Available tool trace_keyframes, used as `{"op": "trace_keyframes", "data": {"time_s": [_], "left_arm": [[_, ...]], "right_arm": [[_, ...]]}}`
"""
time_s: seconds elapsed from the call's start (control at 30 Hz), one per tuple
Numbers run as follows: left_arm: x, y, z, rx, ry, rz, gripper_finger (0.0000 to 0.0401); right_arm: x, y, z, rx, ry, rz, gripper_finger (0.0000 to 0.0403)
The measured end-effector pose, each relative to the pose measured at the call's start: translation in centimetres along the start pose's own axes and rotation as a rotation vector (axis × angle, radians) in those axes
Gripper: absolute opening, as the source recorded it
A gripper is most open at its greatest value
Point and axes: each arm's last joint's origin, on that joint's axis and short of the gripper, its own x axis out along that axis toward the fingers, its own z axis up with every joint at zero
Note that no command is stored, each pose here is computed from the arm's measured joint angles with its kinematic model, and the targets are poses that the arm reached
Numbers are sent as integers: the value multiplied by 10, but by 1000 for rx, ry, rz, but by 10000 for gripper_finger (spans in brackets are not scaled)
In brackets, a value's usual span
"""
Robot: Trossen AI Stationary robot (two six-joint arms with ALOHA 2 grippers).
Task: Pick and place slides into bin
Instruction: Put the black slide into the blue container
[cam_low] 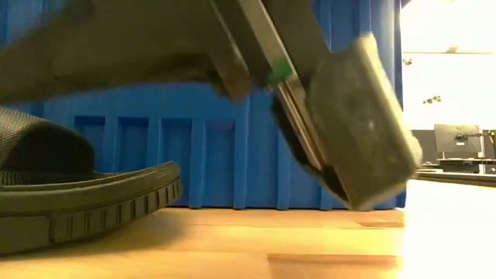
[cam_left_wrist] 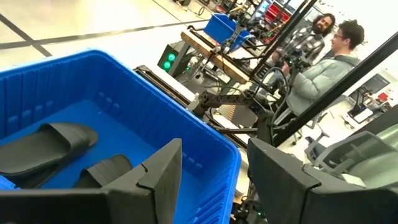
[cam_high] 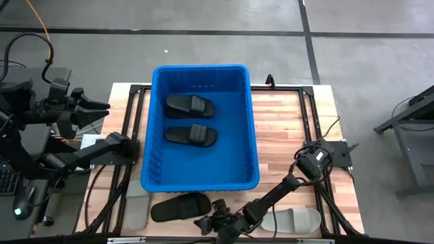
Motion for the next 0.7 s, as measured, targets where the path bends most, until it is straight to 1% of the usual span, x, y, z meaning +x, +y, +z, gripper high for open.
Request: {"op": "trace_keyframes", "data": {"time_s": [0.13,0.27,0.43,0.5,0.7], "left_arm": [[-1,-1,-1,3,-3,-1,172],[-1,-1,-1,3,-3,0,172],[-1,-1,-2,4,-1,-11,172],[-1,-1,-2,4,0,-12,172],[-1,-1,-2,4,0,-15,172]], "right_arm": [[1,-4,4,25,-55,-40,206],[3,-4,9,9,-103,-39,206],[9,-5,19,-2,-122,-64,206],[12,-5,24,-1,-122,-73,206],[20,-6,33,18,-63,-93,206]]}}
